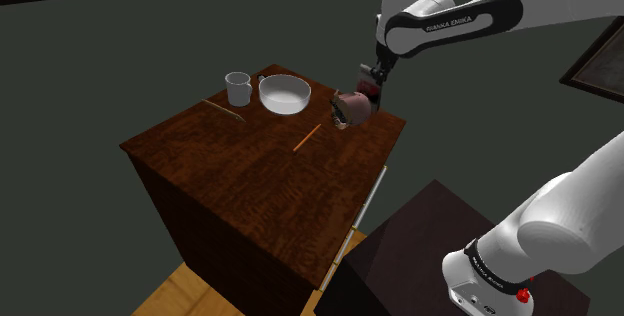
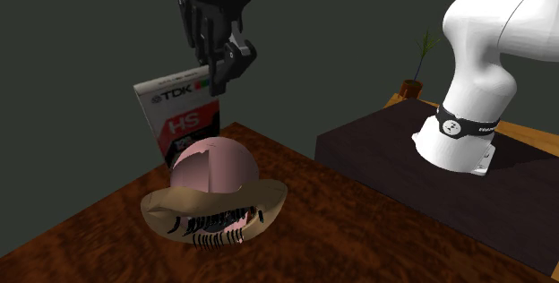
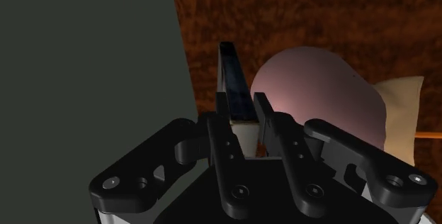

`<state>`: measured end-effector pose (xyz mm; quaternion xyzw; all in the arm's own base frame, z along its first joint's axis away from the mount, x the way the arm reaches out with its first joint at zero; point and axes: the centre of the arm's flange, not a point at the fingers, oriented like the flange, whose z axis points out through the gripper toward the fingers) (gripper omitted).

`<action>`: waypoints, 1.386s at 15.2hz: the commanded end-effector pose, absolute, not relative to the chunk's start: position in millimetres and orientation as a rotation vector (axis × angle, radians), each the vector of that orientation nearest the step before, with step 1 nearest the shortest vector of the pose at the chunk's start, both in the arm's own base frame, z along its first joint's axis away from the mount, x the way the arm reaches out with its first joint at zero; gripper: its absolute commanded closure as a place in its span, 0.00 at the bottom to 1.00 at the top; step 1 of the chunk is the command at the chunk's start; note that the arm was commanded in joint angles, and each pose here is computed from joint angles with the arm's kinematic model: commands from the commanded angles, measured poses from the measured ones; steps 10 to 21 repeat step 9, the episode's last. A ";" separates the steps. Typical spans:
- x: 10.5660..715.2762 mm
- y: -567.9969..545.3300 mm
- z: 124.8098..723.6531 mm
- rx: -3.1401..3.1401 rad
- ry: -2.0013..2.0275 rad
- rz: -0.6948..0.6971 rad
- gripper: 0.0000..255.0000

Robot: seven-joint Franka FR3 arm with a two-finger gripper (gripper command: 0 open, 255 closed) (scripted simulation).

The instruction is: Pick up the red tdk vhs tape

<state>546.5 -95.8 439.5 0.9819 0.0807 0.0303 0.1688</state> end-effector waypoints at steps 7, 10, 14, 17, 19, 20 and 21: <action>545.9 -96.2 482.4 2.792 0.230 0.086 1.00; 545.9 -96.2 483.2 2.792 0.230 0.086 1.00; 545.9 -96.2 483.2 2.792 0.230 0.086 1.00; 545.9 -96.2 483.2 2.792 0.230 0.086 1.00; 545.9 -96.2 483.2 2.792 0.230 0.086 1.00; 545.9 -96.2 483.2 2.792 0.230 0.086 1.00; 545.9 -96.2 483.2 2.792 0.230 0.086 1.00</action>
